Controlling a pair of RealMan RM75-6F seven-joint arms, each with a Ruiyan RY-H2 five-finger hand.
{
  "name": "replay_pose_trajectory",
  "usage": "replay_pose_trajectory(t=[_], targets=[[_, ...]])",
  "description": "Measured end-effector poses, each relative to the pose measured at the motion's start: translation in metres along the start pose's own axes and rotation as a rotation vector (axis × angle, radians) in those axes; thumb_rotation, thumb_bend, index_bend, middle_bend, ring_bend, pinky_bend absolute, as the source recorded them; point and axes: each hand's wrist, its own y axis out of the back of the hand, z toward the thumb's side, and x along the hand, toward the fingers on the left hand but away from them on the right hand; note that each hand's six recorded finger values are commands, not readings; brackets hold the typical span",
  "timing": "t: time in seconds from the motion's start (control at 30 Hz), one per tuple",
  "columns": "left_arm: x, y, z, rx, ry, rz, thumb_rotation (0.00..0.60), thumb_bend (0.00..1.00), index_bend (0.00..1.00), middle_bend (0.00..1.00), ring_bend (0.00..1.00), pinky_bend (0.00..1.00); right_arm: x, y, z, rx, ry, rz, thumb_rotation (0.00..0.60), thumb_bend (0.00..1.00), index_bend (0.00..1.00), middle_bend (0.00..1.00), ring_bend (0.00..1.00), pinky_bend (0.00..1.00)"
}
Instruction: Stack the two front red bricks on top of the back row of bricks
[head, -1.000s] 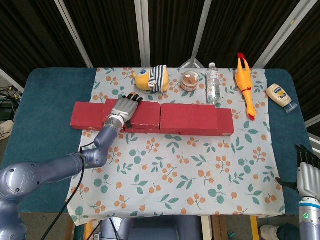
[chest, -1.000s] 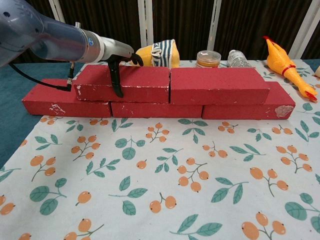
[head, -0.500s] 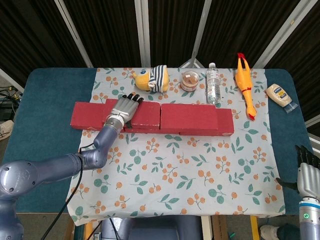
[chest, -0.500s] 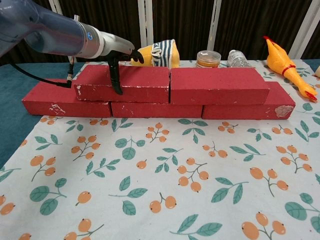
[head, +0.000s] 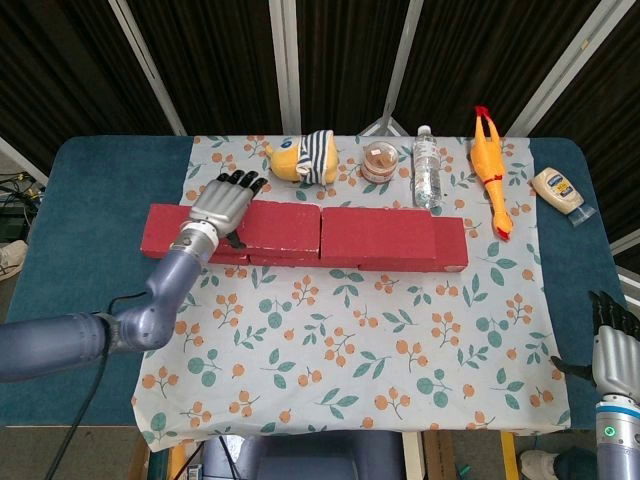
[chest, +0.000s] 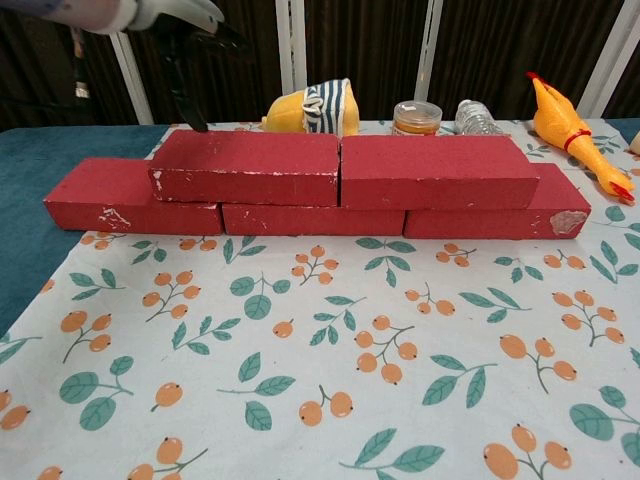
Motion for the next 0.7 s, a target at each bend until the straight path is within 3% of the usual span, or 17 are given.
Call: replay_pose_trajectory(t=[0.1,0.37,0.7], targets=[[-0.013,0.001,-0.027,-0.037,0.029,0.030,0.600,0.00,0.02,0.06,0.00,0.11,0.000,0.000,0.001,0.002,0.001,0.000,0.600,0.11,0.00,0.00,0.00,0.00],[-0.042,-0.026,-0.088,-0.110,0.060,0.068,0.600,0.00,0.11,0.10,0.00,0.11,0.001,0.000,0.004,-0.006,0.006,-0.016,0.600,0.11,0.00,0.00,0.00,0.00],[-0.082,-0.065,-0.124,-0.187,0.015,0.128,0.600,0.00,0.11,0.10,0.00,0.13,0.004,0.001,0.006,-0.012,0.020,-0.023,0.600,0.11,0.00,0.00,0.00,0.00]])
